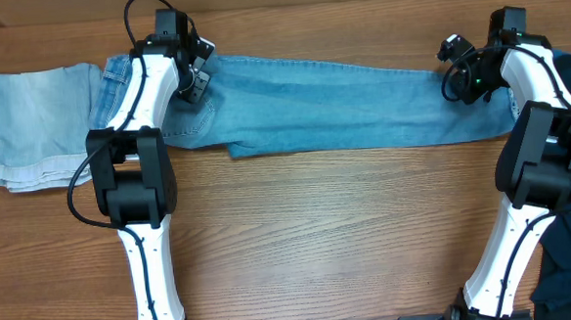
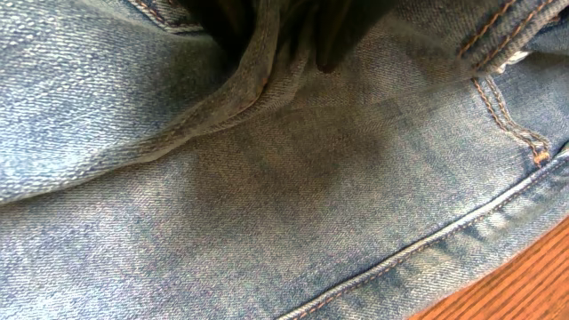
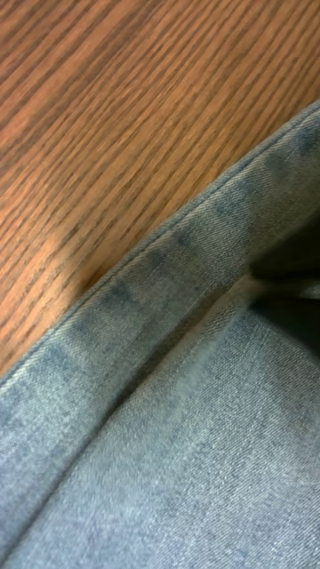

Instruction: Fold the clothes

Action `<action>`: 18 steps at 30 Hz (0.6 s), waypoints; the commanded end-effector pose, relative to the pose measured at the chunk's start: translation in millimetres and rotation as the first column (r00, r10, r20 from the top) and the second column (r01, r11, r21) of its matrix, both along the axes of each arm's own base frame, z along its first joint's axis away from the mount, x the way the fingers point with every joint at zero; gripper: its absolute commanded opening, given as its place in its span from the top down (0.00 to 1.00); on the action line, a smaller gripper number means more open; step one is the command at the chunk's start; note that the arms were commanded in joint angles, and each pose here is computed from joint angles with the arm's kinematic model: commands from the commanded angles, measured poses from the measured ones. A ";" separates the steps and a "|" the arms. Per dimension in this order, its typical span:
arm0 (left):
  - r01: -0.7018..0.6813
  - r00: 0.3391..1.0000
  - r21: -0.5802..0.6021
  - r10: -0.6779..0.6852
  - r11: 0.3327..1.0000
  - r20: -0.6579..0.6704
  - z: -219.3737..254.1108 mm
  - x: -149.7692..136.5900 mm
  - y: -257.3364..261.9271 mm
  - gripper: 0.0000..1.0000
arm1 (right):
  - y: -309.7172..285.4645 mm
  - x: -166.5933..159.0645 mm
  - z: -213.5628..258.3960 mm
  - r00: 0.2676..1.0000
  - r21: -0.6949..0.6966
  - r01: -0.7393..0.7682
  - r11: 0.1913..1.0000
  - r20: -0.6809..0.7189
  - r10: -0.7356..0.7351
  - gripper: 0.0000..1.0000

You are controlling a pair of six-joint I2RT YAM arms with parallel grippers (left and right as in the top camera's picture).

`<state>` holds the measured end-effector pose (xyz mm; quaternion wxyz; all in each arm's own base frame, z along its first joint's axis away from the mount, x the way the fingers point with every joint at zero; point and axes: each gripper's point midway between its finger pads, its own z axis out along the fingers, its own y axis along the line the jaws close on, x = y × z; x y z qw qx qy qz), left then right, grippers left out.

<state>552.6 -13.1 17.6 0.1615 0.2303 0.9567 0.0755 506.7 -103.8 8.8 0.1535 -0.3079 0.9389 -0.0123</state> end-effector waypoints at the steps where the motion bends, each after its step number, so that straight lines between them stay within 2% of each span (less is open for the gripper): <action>1: -0.067 0.997 0.002 0.067 0.998 0.042 30.5 8.1 7.2 0.88 | -1.5 12.8 9.1 0.998 0.018 0.046 0.999 0.030 -0.046 0.96; 6: -0.076 0.989 -0.013 0.077 0.997 0.129 85.9 25.3 6.1 0.93 | -5.4 29.3 38.4 0.992 0.021 0.083 0.996 0.091 -0.085 0.96; 13: -0.090 0.989 0.013 0.087 0.996 0.115 88.9 20.6 11.6 0.96 | -7.5 41.9 79.4 0.984 0.016 0.085 0.996 0.156 -0.087 0.96; 15: -0.111 0.987 0.057 0.104 0.992 0.123 90.3 20.6 20.0 0.96 | -8.2 44.3 82.8 0.982 0.014 0.085 0.996 0.168 -0.086 0.96; 18: -0.113 0.985 0.055 0.105 0.992 0.136 91.7 23.7 20.6 0.96 | -9.3 49.0 84.8 0.978 0.011 0.085 0.996 0.189 -0.085 0.96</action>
